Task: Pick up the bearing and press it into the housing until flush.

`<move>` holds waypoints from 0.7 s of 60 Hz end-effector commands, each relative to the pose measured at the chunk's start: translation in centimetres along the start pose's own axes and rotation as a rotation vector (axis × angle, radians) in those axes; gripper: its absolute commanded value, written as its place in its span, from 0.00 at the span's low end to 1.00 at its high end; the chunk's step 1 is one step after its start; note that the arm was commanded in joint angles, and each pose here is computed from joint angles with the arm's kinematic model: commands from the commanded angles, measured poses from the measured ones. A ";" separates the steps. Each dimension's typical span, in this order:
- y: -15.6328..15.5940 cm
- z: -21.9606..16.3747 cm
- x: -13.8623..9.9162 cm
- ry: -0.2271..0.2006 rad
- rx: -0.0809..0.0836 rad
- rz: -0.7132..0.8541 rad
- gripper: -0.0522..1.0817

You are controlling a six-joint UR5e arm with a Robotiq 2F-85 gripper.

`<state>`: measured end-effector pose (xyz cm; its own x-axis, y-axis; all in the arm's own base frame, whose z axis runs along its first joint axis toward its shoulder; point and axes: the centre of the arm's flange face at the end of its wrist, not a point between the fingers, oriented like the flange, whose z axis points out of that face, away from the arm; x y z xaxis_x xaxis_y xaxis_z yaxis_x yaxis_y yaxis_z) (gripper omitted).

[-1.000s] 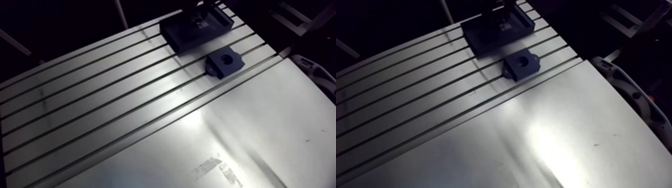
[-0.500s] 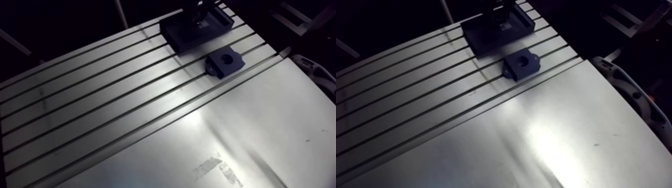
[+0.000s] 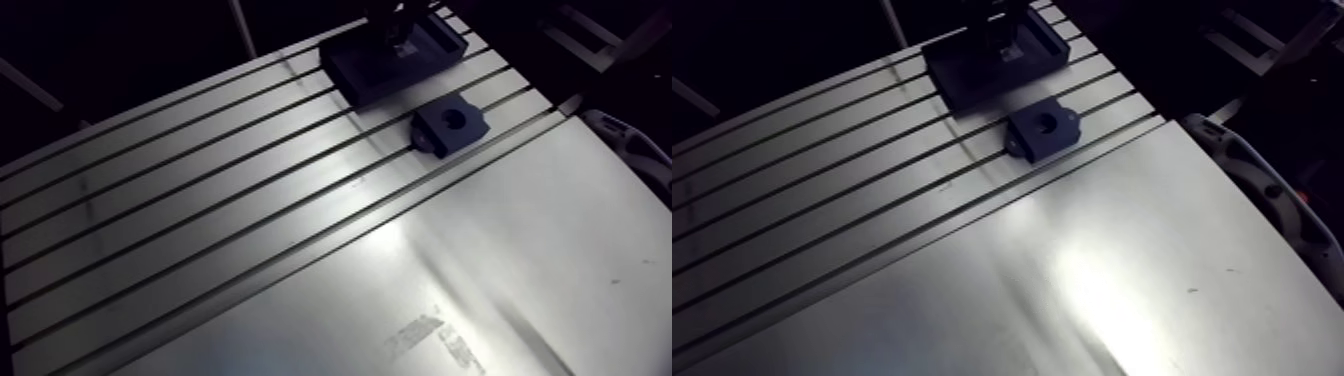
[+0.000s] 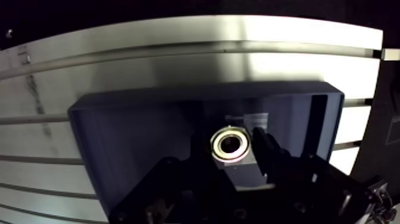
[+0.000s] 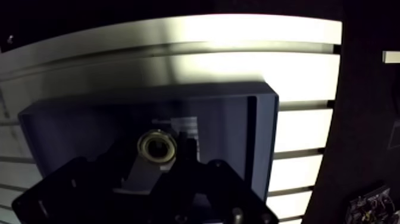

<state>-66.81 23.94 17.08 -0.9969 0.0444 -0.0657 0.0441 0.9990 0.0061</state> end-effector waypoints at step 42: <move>0.0 -0.3 0.0 0.003 -0.003 0.000 0.54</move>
<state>-66.80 23.94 17.19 -0.9969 0.0444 -0.0649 0.0441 0.9990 0.0066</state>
